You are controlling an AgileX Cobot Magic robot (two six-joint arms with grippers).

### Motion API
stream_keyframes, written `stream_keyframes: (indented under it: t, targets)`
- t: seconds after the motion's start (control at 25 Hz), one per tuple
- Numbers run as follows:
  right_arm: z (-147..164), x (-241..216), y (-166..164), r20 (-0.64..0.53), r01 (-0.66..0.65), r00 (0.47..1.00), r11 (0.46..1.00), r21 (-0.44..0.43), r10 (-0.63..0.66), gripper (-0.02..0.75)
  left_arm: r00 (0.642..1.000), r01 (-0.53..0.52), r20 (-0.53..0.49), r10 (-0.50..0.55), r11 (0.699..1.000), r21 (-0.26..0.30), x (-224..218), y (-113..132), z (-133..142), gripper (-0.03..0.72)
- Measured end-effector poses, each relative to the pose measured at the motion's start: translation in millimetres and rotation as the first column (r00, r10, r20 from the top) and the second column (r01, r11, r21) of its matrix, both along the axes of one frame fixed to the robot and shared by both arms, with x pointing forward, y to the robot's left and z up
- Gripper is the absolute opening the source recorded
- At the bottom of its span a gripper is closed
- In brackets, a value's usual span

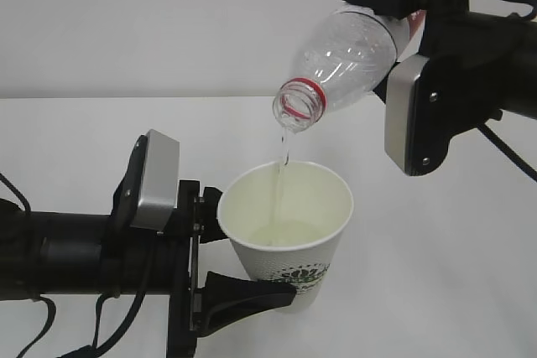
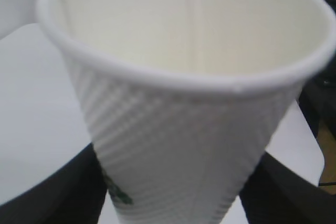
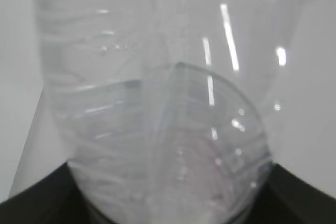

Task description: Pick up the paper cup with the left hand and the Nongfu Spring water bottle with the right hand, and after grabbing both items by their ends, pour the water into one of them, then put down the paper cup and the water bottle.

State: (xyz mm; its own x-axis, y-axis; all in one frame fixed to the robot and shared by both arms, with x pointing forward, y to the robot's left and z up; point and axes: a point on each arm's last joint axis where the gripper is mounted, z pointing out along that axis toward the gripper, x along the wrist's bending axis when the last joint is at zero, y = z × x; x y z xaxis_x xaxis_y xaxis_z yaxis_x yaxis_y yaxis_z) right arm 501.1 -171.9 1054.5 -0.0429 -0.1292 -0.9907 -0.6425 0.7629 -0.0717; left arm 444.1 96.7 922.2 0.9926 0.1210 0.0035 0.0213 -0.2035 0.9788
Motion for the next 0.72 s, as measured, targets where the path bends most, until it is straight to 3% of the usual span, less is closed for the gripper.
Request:
stream_keyframes:
  t: [0.72]
  targets:
    - [0.6, 0.3, 0.0, 0.002, 0.002, 1.000, 1.000, 0.002, -0.002, 0.503, 1.000, 0.000, 0.000, 0.000, 1.000, 0.000, 0.0, 0.0, 0.0, 0.534]
